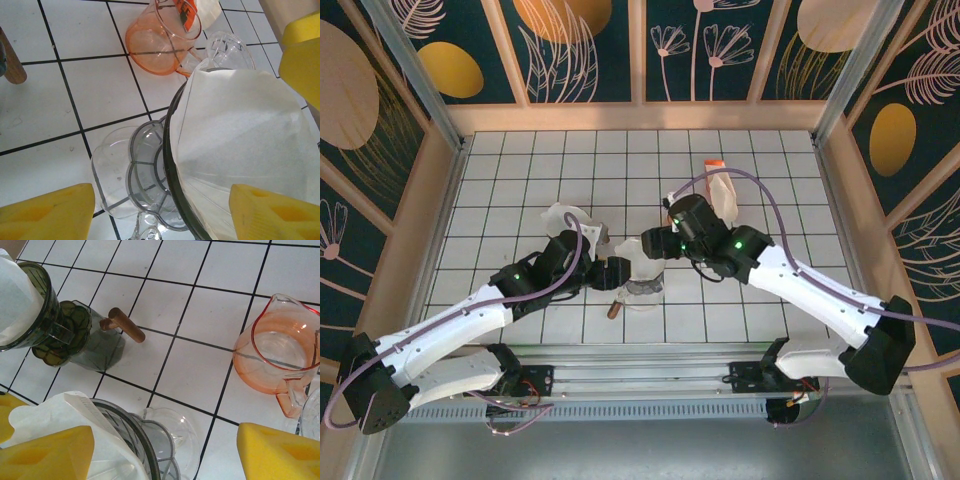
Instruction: Place the coffee filter in the dripper
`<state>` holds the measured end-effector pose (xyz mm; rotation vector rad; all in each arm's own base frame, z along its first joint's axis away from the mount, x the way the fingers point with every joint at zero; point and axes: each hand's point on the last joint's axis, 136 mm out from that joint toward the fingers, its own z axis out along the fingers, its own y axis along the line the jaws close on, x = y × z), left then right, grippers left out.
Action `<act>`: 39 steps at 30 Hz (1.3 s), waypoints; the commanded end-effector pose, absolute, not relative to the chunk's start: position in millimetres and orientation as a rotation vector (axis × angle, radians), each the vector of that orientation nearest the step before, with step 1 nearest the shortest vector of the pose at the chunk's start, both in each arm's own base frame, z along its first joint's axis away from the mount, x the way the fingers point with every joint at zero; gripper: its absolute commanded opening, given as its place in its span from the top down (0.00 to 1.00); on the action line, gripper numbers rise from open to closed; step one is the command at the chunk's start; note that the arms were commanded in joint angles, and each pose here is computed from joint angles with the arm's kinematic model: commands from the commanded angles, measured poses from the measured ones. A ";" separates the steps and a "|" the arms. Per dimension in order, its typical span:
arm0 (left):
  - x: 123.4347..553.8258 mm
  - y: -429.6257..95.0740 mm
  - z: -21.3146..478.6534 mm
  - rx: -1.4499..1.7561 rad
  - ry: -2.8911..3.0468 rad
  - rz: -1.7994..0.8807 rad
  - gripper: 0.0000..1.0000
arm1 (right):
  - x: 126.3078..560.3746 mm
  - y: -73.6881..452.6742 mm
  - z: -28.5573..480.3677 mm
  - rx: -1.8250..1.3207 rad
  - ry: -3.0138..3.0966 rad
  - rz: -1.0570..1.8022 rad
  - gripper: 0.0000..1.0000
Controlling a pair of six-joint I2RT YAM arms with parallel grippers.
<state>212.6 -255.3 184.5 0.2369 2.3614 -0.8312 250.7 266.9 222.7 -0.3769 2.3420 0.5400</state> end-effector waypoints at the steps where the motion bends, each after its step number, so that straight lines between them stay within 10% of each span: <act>1: 216.2 -256.3 197.8 0.220 2.338 -0.850 0.26 | 253.1 258.1 232.2 -0.315 2.302 0.546 0.25; 19: 217.6 -251.4 233.0 0.195 2.248 -0.885 0.02 | 252.6 242.6 245.3 -0.232 2.244 0.545 0.24; 39: 185.5 -213.3 195.7 0.158 2.258 -0.885 0.08 | 249.6 194.8 254.1 -0.024 2.164 0.502 0.24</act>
